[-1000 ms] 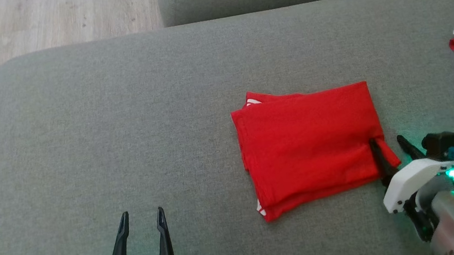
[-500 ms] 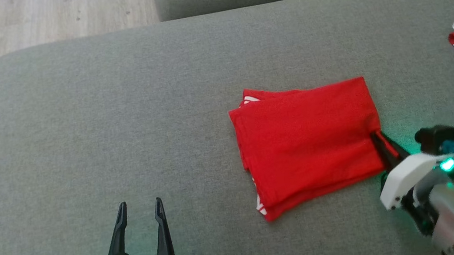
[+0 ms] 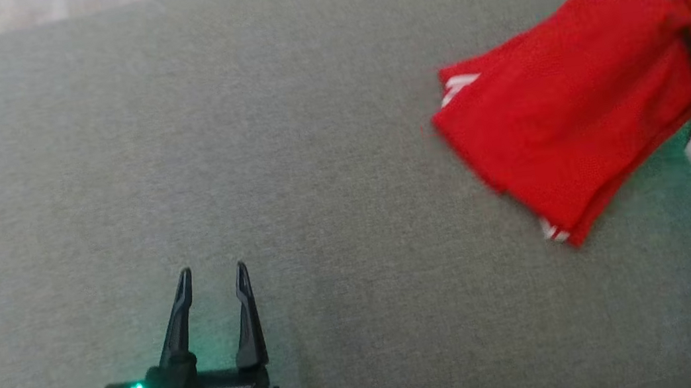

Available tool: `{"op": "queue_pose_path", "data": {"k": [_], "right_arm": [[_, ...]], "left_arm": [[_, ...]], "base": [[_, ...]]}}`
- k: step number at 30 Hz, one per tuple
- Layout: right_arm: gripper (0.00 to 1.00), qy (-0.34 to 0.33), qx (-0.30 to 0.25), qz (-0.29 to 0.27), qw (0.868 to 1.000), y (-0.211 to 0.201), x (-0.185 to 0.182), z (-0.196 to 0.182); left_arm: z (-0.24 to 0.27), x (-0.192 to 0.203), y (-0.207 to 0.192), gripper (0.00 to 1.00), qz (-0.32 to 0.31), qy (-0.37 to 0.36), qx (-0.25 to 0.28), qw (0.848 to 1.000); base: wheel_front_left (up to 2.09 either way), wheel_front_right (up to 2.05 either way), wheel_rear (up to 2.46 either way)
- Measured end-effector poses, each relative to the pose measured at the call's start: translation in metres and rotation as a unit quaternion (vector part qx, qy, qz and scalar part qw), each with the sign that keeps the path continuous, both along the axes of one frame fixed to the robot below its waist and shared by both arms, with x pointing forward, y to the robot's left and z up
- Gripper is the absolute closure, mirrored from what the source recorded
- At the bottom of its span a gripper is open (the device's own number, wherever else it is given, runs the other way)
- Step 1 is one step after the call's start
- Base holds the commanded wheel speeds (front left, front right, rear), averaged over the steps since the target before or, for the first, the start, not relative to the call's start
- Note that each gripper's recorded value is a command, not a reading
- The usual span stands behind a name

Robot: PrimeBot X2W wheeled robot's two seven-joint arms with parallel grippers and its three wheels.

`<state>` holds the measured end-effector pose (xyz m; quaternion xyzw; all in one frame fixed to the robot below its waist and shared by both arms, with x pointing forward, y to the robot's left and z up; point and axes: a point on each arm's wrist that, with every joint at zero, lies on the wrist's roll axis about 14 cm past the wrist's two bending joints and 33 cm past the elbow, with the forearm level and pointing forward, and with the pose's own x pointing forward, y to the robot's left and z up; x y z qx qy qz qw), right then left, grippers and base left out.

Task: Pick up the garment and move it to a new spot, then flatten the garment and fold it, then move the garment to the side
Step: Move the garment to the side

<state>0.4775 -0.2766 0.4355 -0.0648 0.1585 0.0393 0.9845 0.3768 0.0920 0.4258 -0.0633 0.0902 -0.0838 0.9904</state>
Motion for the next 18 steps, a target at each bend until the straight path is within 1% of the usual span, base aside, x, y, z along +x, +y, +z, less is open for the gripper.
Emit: {"op": "queue_pose_path", "data": {"k": [6, 7, 9, 15, 17, 18], "right_arm": [[1.00, -0.019, -0.039, -0.054, 0.998, -0.062, 0.010, 0.023], [1.00, -0.025, -0.048, -0.075, 0.996, -0.081, 0.011, 0.033], [1.00, -0.028, -0.055, -0.098, 0.993, -0.100, 0.011, 0.039], [1.00, -0.013, -0.080, -0.168, 0.982, -0.154, -0.004, 0.041], [1.00, 0.006, -0.082, -0.193, 0.978, -0.169, -0.013, 0.035], [0.89, 0.016, -0.083, -0.205, 0.975, -0.175, -0.019, 0.030]], "left_arm": [[-0.012, 0.017, -0.018, 0.00, -0.026, 0.011, -0.009, 1.000], [-0.017, 0.020, -0.025, 0.00, -0.035, 0.016, -0.012, 0.999], [-0.022, 0.023, -0.031, 0.00, -0.043, 0.022, -0.014, 0.999], [-0.032, 0.036, -0.045, 0.00, -0.065, 0.026, -0.016, 0.997], [-0.035, 0.038, -0.047, 0.00, -0.069, 0.028, -0.016, 0.997], [-0.036, 0.040, -0.049, 0.00, -0.072, 0.027, -0.017, 0.997]], "base": [[0.00, 0.00, 0.00], [0.00, 0.00, 0.00], [0.00, 0.00, 0.00], [0.00, 0.00, 0.00], [0.00, 0.00, 0.00], [0.00, 0.00, 0.00]]}}
